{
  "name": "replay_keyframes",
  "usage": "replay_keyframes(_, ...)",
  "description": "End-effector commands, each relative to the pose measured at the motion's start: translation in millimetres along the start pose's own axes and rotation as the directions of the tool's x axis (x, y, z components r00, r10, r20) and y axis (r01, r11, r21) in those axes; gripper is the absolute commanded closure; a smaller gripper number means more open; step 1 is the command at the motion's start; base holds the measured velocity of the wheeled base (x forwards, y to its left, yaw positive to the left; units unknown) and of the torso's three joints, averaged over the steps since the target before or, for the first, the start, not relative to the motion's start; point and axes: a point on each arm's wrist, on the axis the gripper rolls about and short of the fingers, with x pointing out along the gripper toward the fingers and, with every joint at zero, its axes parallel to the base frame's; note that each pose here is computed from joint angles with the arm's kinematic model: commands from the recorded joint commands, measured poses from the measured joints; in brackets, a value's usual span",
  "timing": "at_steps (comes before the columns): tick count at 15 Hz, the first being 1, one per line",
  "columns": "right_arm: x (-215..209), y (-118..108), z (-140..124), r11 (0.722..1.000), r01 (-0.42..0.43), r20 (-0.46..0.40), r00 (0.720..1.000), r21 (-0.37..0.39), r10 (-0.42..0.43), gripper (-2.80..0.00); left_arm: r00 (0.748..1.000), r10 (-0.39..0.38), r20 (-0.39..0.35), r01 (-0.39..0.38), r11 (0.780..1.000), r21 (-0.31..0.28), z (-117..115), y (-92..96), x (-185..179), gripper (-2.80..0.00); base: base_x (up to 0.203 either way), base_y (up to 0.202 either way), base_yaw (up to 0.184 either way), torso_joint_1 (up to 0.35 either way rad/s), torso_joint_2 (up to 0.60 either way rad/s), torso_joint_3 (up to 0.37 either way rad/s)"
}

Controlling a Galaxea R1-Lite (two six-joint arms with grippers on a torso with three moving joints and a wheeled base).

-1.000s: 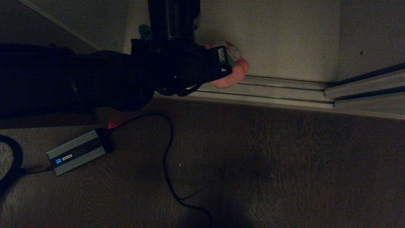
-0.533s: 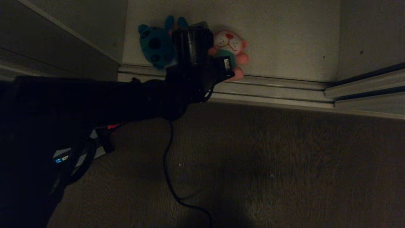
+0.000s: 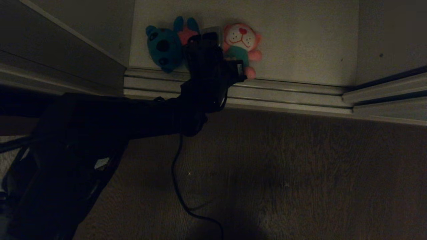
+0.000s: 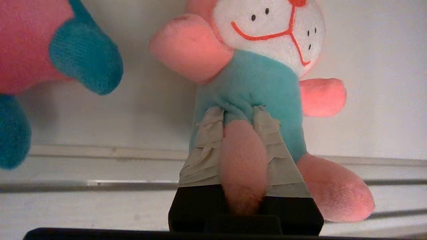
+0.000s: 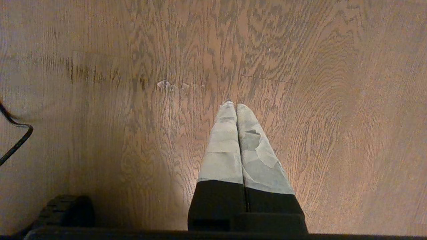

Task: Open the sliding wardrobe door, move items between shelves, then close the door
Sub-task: Place the pink doll on the lower shelf

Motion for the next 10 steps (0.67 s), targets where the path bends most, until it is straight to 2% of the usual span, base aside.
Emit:
replay_keyframes(1, 0, 0, -1, 1.000, 0.000, -0.005, 1.000, 0.000, 0.000, 0.00, 1.000, 0.006, 0.025, -0.006, 1.000, 0.002, -3, 1.5, 2, 0.00, 0.000, 0.000, 0.000, 0.000, 0.00, 0.000)
replay_keyframes(2, 0, 0, -1, 1.000, 0.000, -0.005, 1.000, 0.000, 0.000, 0.00, 0.999, 0.010, 0.030, -0.010, 1.000, 0.008, -2, 3.5, 2, -1.79, 0.000, 0.000, 0.000, 0.000, 0.00, 0.000)
replay_keyframes(3, 0, 0, -1, 1.000, -0.001, -0.005, 1.000, 0.000, 0.001, 0.00, 1.000, 0.008, 0.026, -0.009, 1.000, 0.007, -3, 2.7, 2, -2.80, 0.000, 0.000, 0.000, 0.000, 0.00, 0.000)
replay_keyframes(5, 0, 0, -1, 1.000, 0.000, -0.005, 1.000, 0.000, 0.000, 0.00, 1.000, 0.011, 0.024, -0.011, 1.000, -0.003, -9, 3.6, 4, -2.80, 0.000, 0.000, 0.000, 0.000, 0.00, 0.000)
replay_keyframes(6, 0, 0, -1, 1.000, 0.000, -0.005, 1.000, 0.000, 0.000, 0.00, 0.998, 0.016, 0.055, -0.015, 1.000, -0.021, -3, 5.8, 4, -2.80, 0.000, 0.000, 0.000, 0.000, 0.00, 0.000)
replay_keyframes(10, 0, 0, -1, 1.000, -0.001, -0.005, 1.000, 0.000, 0.001, 0.00, 0.990, 0.013, 0.141, -0.008, 0.999, -0.035, 41, 9.5, -5, -2.80, 0.000, 0.000, 0.000, 0.000, 0.00, 0.000)
